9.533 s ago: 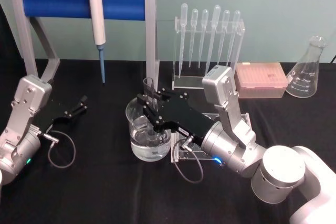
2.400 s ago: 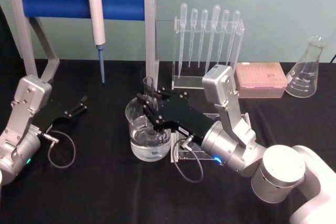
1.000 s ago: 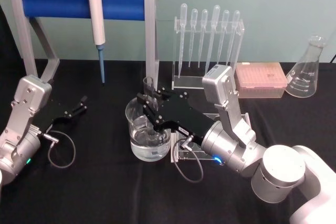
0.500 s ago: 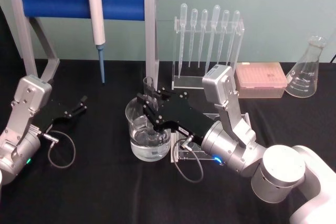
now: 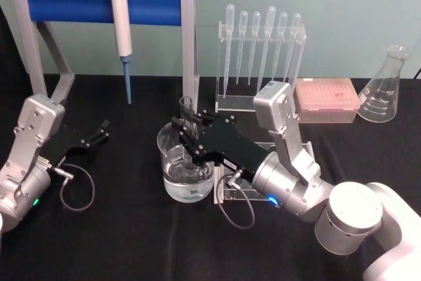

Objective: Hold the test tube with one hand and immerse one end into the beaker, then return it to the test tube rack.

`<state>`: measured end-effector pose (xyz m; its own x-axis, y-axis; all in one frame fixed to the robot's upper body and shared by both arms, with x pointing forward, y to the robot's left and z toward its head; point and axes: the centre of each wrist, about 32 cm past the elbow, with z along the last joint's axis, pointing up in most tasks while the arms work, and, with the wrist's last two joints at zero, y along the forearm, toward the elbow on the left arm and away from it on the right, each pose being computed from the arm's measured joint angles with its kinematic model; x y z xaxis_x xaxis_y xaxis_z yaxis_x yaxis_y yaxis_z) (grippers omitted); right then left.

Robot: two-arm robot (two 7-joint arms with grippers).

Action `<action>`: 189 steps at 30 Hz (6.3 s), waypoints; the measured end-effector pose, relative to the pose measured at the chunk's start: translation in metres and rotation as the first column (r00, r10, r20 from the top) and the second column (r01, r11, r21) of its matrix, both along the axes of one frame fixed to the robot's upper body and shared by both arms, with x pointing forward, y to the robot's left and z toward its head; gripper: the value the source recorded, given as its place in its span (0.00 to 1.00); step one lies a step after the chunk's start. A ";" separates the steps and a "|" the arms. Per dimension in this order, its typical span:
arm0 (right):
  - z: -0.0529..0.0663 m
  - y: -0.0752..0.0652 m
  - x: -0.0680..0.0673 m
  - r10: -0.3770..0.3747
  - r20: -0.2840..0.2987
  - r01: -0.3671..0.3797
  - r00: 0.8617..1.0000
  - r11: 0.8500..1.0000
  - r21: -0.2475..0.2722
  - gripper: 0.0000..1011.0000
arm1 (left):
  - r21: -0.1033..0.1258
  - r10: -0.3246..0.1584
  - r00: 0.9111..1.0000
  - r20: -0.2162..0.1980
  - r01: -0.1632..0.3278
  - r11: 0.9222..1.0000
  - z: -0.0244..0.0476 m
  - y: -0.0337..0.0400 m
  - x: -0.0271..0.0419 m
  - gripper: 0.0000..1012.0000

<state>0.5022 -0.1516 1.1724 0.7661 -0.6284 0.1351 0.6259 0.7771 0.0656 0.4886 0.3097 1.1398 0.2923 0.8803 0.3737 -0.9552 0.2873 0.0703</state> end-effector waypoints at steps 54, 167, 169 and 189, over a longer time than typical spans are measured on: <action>0.049 -0.003 -0.009 -0.004 0.087 -0.002 0.996 0.997 0.071 0.22 | 0.000 0.000 1.000 0.000 0.000 1.000 0.0000 0.0000 0.0000 0.99; 0.016 -0.097 -0.079 -0.253 -0.082 0.246 0.964 0.966 -0.082 0.85 | 0.000 0.000 1.000 0.000 0.000 1.000 0.0000 0.0000 0.0000 0.99; 0.015 -0.103 -0.083 -0.277 -0.079 0.270 0.958 0.959 -0.081 0.92 | 0.000 0.000 1.000 0.000 0.000 1.000 0.0000 0.0000 0.0000 0.99; -0.036 -0.142 -0.071 -0.649 0.022 0.637 0.761 0.740 -0.216 0.99 | 0.000 0.000 1.000 0.000 0.000 1.000 0.0000 0.0000 0.0000 0.99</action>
